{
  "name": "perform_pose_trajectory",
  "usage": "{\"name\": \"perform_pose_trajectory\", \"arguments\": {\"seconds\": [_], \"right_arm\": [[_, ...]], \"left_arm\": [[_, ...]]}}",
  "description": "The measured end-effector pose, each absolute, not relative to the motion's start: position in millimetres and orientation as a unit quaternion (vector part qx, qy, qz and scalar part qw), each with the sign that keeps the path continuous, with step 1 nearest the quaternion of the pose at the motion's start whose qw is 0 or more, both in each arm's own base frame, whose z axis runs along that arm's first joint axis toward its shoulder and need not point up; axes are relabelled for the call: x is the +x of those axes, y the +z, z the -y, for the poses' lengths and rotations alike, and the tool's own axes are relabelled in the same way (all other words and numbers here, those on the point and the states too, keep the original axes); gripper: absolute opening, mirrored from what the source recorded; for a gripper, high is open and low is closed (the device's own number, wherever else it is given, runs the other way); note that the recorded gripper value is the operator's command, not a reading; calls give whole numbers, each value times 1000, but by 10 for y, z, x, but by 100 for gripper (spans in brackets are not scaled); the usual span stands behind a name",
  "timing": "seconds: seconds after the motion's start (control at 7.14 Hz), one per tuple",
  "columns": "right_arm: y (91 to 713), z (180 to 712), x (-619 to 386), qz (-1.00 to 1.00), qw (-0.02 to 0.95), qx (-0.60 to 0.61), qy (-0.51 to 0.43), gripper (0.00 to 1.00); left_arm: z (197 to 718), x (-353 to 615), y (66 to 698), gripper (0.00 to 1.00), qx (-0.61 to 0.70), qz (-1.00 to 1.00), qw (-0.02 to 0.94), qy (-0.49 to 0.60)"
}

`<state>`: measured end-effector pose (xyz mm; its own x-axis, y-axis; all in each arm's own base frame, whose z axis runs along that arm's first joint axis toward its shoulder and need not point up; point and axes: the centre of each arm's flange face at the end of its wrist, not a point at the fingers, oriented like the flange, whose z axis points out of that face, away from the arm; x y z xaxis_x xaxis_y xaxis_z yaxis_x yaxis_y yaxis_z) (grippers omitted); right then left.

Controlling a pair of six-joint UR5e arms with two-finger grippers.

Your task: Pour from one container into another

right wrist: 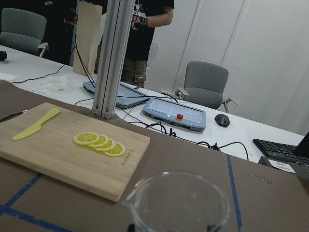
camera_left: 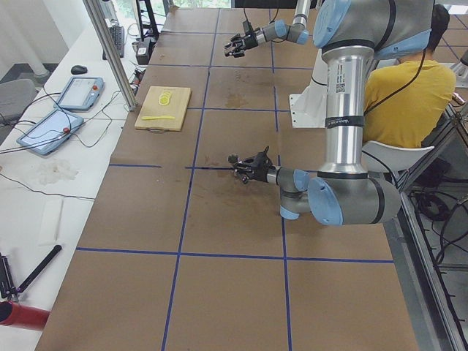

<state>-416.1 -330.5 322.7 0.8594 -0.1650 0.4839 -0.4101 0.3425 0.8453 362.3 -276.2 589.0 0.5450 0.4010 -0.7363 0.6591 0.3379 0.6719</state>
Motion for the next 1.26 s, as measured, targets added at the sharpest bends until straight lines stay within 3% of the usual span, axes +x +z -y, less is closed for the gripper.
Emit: {"name": "perform_pose_trajectory", "arguments": {"seconds": [1.12,1.26], "right_arm": [[3232,3304,-4160,253,779,568,78,0],[3234,3304,-4159,253,779,568,78,0]], "left_arm": [[2767,3699,5911,0,568,-456,679,-87],[2767,3707,5908,13,569,-454,680,-85]]}}
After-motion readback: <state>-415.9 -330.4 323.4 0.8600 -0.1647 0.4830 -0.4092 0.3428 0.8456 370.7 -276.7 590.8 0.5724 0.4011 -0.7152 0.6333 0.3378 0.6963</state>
